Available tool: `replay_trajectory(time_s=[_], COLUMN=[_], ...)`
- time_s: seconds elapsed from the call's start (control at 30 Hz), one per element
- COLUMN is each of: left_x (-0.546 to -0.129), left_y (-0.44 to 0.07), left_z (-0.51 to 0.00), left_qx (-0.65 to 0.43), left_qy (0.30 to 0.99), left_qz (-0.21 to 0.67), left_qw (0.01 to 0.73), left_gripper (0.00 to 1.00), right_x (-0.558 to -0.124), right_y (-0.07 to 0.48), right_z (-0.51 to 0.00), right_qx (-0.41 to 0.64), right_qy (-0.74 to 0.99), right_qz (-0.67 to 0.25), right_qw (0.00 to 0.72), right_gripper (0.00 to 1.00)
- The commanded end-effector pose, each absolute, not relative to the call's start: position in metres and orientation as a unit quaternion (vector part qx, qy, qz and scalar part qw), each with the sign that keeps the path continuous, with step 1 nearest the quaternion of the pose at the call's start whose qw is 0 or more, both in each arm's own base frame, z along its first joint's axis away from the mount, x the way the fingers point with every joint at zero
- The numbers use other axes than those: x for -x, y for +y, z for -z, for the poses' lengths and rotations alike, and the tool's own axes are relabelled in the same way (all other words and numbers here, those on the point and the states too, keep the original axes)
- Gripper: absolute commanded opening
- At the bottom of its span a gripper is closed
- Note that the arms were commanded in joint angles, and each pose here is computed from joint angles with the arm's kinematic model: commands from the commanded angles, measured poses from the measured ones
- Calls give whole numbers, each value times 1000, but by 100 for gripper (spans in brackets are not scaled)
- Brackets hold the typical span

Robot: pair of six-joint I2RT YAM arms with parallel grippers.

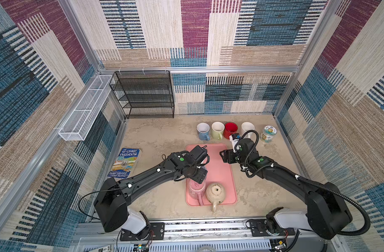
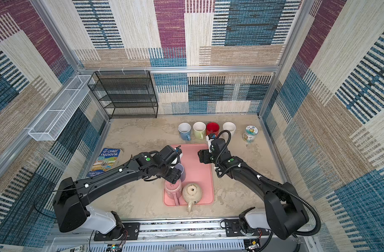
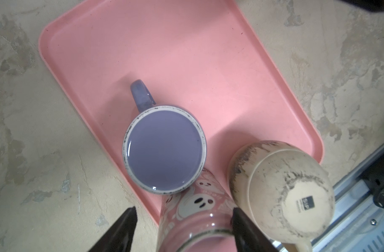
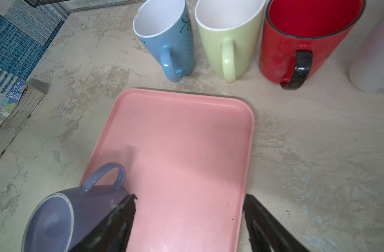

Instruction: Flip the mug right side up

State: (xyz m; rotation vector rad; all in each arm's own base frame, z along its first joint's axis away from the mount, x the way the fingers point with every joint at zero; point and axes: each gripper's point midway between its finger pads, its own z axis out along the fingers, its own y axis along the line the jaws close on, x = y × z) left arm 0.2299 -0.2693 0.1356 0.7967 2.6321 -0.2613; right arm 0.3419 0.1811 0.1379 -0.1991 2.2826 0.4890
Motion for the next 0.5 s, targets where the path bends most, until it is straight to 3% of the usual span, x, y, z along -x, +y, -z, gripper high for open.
replay_trajectory(time_s=[0.0,0.47], left_x=[-234,-251], left_y=[-264,-273], left_z=[-132,-119], left_qx=[-283,-284], left_qy=[938,941], left_qz=[68,47], left_qw=[188,179], left_gripper=[74,74], right_x=[-346,-345], right_y=[183,184], right_z=[-143,-143], right_qx=[72,77], right_qy=[891,891], right_qz=[-201,-204], right_qw=[400,399], right_gripper=[80,80])
